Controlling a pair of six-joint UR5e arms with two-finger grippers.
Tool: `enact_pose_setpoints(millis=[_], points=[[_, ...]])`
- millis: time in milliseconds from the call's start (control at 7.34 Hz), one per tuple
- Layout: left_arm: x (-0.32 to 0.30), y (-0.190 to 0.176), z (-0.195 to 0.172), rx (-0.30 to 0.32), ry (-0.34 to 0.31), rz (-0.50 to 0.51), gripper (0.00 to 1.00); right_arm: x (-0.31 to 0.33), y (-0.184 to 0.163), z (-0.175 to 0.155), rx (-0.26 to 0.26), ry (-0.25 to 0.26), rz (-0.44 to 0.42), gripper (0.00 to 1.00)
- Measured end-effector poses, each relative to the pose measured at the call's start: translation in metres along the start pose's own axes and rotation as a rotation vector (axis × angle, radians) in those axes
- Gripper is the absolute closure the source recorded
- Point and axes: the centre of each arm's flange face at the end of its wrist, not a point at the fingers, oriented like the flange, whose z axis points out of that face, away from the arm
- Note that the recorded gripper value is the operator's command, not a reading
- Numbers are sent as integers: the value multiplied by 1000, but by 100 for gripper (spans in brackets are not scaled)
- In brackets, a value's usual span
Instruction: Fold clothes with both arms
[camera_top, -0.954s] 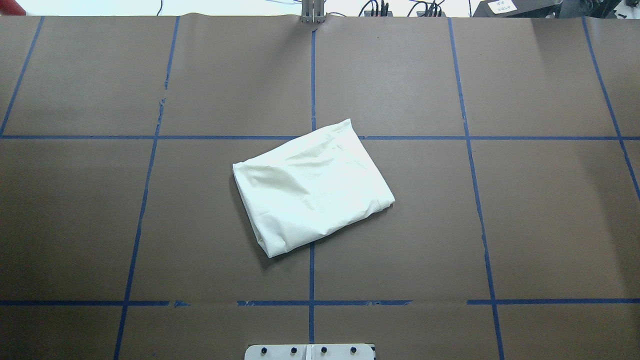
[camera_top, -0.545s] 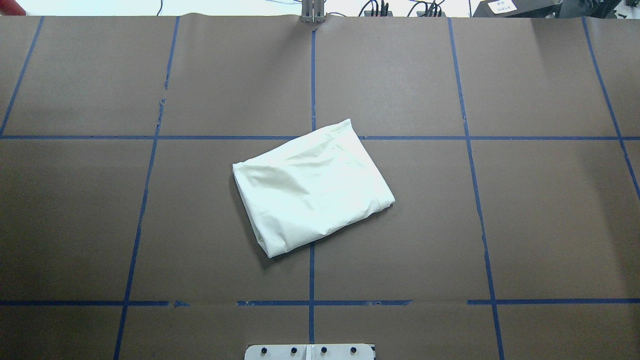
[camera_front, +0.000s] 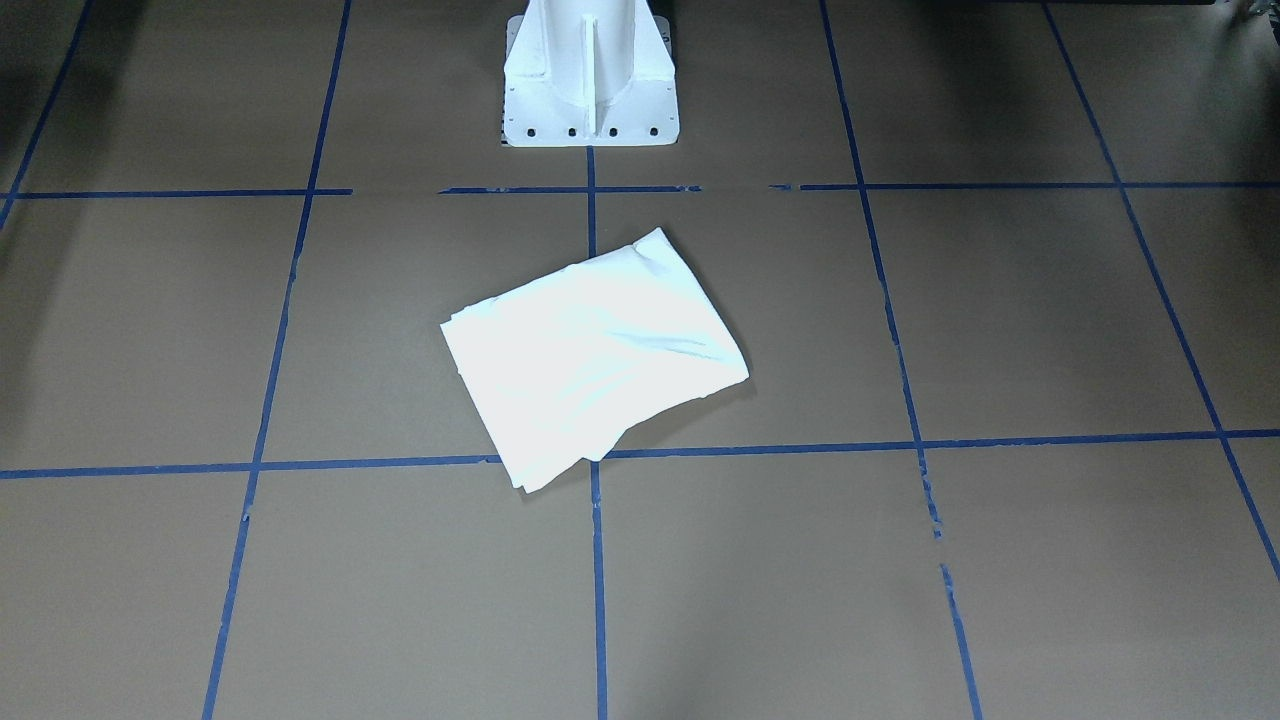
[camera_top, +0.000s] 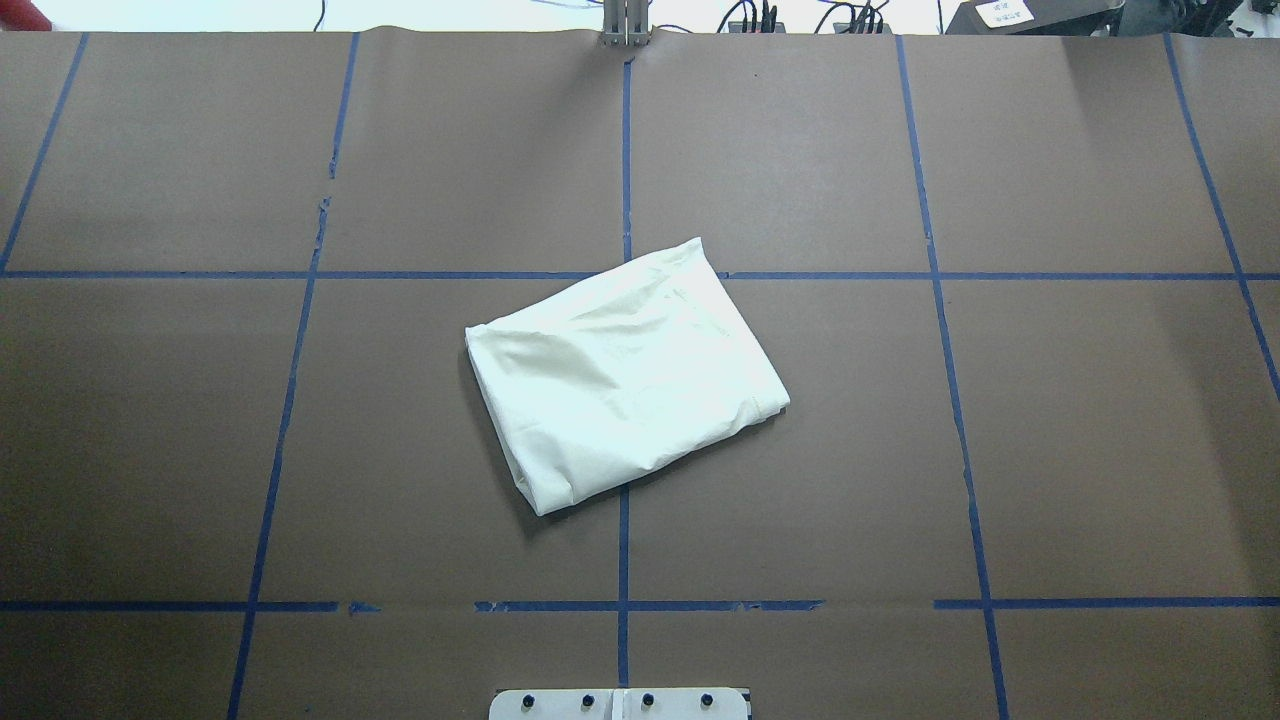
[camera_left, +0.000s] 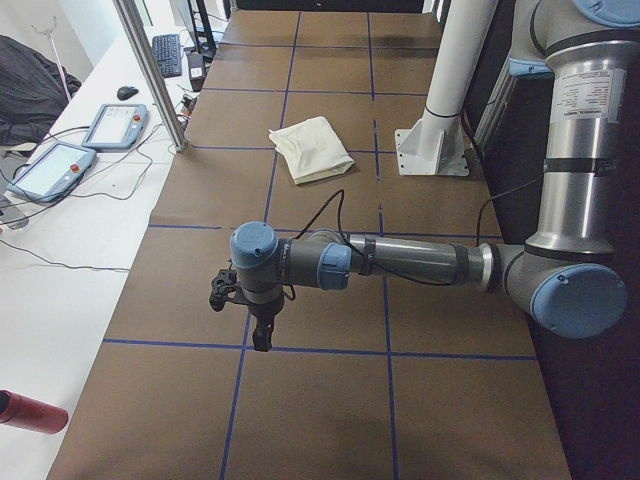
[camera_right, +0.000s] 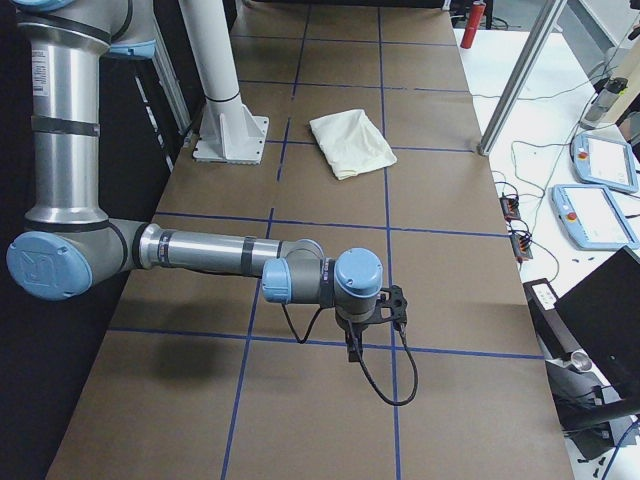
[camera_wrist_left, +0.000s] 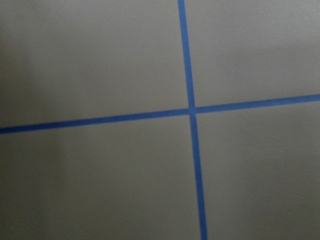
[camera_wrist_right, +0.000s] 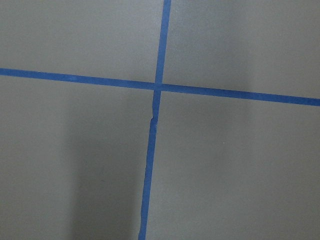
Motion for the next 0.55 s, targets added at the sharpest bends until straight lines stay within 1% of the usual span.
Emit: enact_pose_setpoints(millis=[273,545], points=[[3,3,-2,-9,5,-6,0,-3,-3,-8,-29,-6,52,0],[4,2,-3,-8,6,-4,0,-15,-2,-25,-16,-11,87,0]])
